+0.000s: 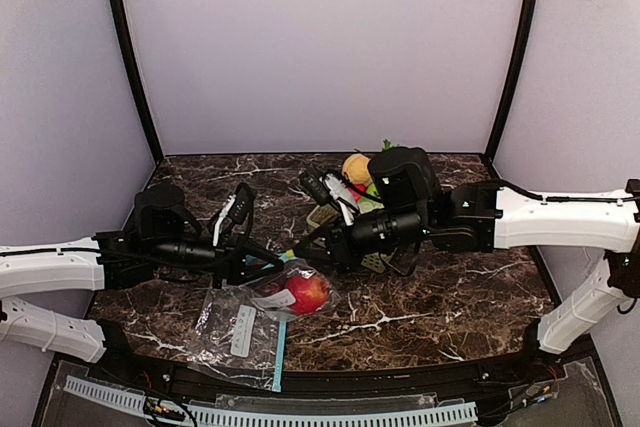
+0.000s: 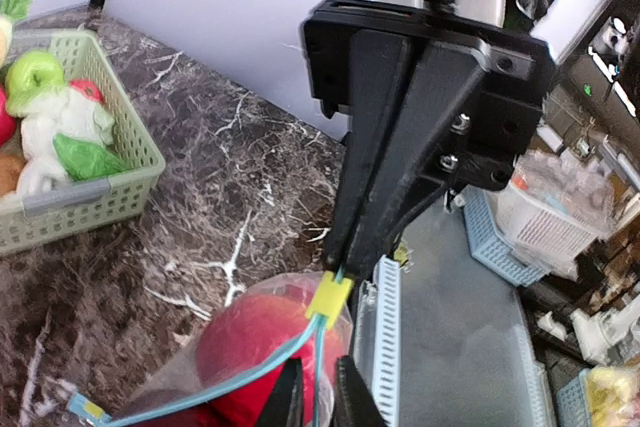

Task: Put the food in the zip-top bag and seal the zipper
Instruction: Pass from the left arm to the right, then hold the zipper food storage bag, then zip the zipper of the food storage bag, then place the zipper food storage bag at the corner of the board, then pick up the zipper food storage bag at the center of the board, then pass from the left arm to the right

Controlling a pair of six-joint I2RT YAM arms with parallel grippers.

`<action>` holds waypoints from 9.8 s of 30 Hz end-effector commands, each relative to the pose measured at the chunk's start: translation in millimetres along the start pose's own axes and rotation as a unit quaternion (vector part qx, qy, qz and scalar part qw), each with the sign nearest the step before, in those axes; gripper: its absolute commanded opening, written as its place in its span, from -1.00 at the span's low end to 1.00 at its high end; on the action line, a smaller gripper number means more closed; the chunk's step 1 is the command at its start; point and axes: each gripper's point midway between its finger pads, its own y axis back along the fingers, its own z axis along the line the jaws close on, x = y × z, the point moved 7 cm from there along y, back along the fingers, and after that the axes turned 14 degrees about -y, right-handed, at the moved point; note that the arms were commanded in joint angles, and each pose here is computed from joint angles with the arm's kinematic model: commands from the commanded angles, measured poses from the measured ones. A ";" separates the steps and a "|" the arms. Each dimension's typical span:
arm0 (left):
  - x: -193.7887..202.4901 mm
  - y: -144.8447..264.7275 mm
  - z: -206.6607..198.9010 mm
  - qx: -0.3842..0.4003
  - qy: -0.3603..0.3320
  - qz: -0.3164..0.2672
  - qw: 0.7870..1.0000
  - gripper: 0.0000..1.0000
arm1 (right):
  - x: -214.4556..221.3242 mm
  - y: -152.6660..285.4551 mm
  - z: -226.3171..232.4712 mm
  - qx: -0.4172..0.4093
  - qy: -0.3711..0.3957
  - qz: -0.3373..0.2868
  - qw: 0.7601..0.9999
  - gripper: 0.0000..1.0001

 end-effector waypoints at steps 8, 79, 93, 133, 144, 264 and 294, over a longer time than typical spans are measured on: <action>-26.7 22.2 -5.3 -0.075 -0.070 0.048 0.993 0.36 | -1.1 5.9 13.6 -0.052 0.033 0.022 0.998 -1.00; 18.7 -10.6 2.3 0.031 -0.017 0.124 0.992 -0.99 | -24.4 57.5 -37.6 0.259 0.014 -0.070 0.963 -1.00; 24.8 -11.4 4.4 0.028 -0.012 0.138 0.990 -0.99 | -27.3 73.3 -61.7 0.331 -0.022 -0.073 0.941 -1.00; 36.9 -16.6 10.5 0.026 0.003 0.170 0.985 -0.99 | -37.3 105.3 -97.1 0.419 -0.047 -0.080 0.903 -1.00; 44.5 -8.9 28.1 -0.074 -0.001 0.221 0.973 -0.99 | -36.8 112.9 -96.6 0.427 -0.049 -0.086 0.899 -1.00; 135.5 84.4 56.8 -0.327 0.351 0.130 0.867 -0.95 | -14.5 214.9 -181.9 0.295 -0.225 -0.166 0.914 0.74; -56.0 80.4 16.8 -0.093 0.110 -0.231 0.962 -0.99 | -36.0 104.2 -56.8 -0.056 -0.082 -0.161 0.982 0.14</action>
